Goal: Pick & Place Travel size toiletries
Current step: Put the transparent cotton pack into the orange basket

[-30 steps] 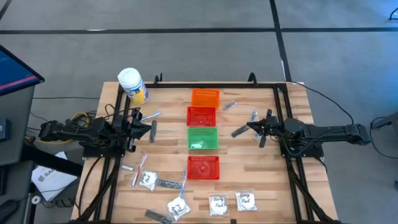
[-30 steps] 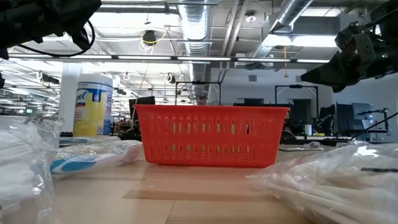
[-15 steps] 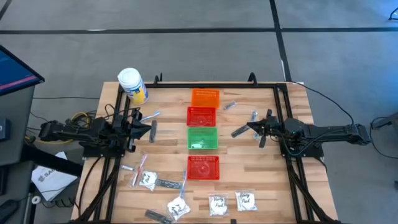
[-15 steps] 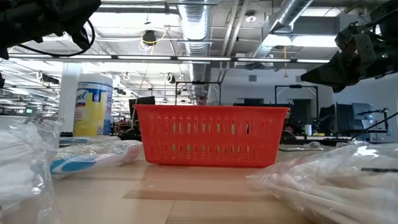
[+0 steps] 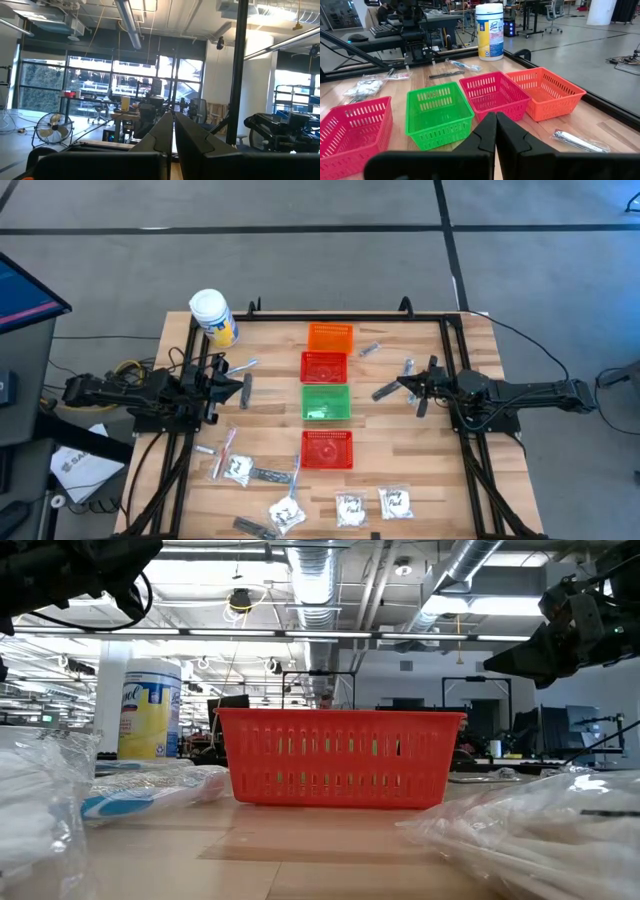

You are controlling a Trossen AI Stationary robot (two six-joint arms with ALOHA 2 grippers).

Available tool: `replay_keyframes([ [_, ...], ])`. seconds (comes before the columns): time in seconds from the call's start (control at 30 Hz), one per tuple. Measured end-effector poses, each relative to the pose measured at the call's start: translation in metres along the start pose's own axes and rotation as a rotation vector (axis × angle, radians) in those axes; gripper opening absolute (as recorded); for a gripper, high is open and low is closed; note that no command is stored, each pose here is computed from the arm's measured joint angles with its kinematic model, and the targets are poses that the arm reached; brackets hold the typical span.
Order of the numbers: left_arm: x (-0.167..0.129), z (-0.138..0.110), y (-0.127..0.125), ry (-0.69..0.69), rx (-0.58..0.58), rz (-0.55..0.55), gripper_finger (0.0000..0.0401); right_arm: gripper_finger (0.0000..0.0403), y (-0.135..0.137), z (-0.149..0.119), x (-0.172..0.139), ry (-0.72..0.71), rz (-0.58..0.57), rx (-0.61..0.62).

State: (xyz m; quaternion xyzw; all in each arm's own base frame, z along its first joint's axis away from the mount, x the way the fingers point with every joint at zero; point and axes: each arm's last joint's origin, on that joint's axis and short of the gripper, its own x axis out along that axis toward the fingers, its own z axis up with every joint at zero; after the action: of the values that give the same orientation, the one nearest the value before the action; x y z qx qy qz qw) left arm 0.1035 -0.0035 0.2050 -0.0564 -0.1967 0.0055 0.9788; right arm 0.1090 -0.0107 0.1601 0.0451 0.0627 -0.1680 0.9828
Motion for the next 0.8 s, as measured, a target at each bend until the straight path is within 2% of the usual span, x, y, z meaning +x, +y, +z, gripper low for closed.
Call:
replay_keyframes([
  [0.07, 0.000, 0.004, 0.000, -0.040, 0.040, 0.006, 0.0013, 0.0000, 0.000, 0.000, 0.000, 0.000, 0.000, 0.000],
  [0.17, -0.002, 0.019, 0.000, -0.194, 0.114, 0.042, 0.0013, 0.0000, 0.000, 0.000, 0.000, 0.000, 0.000, 0.000],
  [0.33, -0.009, 0.041, -0.001, -0.437, 0.089, 0.038, 0.0013, 0.0000, 0.000, 0.000, 0.000, 0.000, 0.000, 0.000],
  [0.4, -0.012, 0.046, -0.002, -0.496, 0.082, 0.032, 0.0013, 0.0000, 0.000, 0.000, 0.000, 0.000, 0.000, 0.000],
  [0.8, 0.008, 0.043, -0.004, -0.419, -0.015, -0.011, 0.0013, 0.0000, 0.000, 0.000, 0.000, 0.000, 0.000, 0.000],
])
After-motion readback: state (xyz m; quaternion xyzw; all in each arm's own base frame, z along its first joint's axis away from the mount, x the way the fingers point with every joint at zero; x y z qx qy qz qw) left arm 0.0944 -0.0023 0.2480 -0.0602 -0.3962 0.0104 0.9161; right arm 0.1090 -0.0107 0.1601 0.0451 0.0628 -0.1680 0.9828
